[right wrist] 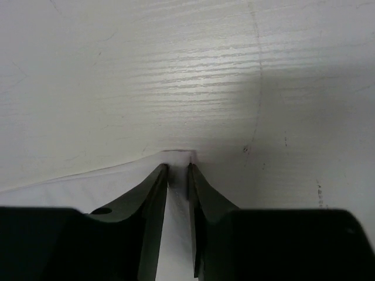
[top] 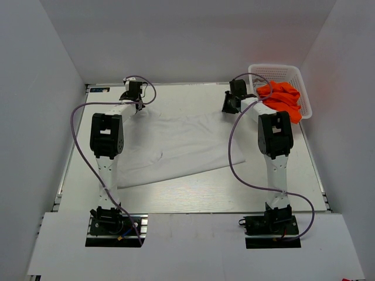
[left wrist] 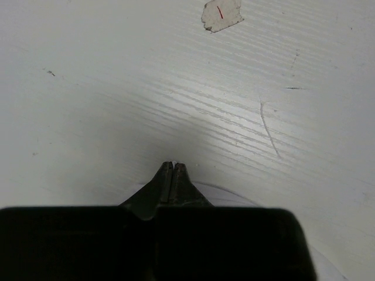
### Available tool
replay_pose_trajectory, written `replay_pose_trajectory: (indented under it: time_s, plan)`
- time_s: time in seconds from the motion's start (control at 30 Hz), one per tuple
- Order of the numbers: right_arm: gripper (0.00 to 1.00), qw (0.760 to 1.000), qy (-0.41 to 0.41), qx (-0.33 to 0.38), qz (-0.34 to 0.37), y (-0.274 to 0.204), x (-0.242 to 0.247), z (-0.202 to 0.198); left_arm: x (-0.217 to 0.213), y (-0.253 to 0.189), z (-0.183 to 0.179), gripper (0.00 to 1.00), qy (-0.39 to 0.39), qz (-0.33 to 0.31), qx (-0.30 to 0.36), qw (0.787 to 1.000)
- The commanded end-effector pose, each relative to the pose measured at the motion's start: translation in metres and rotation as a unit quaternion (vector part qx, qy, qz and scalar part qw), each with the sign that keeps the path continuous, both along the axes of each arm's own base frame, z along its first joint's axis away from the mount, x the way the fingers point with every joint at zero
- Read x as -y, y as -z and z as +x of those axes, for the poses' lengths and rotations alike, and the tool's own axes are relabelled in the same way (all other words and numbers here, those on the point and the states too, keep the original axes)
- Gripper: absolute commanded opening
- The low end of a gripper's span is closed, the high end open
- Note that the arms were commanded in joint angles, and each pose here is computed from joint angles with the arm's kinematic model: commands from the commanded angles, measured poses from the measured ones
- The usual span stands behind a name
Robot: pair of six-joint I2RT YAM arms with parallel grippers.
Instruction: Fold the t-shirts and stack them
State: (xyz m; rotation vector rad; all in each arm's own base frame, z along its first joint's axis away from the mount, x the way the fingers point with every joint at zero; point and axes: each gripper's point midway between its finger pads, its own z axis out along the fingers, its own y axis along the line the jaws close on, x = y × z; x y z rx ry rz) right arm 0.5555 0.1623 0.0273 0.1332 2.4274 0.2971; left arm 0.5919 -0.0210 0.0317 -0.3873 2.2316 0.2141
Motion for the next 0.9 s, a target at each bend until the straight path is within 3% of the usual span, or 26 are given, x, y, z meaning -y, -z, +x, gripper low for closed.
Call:
replay_pose_trajectory:
  time_s: [0.0,0.13,0.2,0.4,0.53,0.63,0.87]
  plan:
    - [0.26,1.000,-0.016,0.015,0.008,-0.002,-0.007,0.011,-0.004,-0.055,0.005,0.00,-0.006,0.004,0.053,0.999]
    - [0.05,1.000,-0.017,0.023,-0.007,-0.003,-0.002,0.014,-0.005,-0.059,0.001,0.00,-0.006,0.003,0.056,0.998]
    - [0.00,0.999,-0.023,0.033,-0.011,-0.007,-0.005,0.016,-0.005,-0.068,-0.002,0.00,-0.006,0.002,0.062,0.998]
    - [0.00,0.992,-0.071,0.102,-0.027,-0.055,-0.018,0.023,0.001,-0.095,-0.028,0.00,-0.007,0.003,0.073,0.997]
    - [0.00,0.989,-0.082,0.122,-0.036,-0.067,-0.017,-0.009,-0.001,-0.122,-0.057,0.00,-0.011,-0.011,0.080,0.997]
    - [0.00,0.986,-0.080,0.145,-0.034,-0.090,-0.013,-0.026,0.003,-0.111,-0.082,0.00,-0.003,-0.029,0.060,0.998]
    - [0.00,0.985,-0.086,0.144,-0.033,-0.091,-0.008,-0.057,0.001,-0.084,-0.162,0.00,-0.051,-0.086,0.003,0.995]
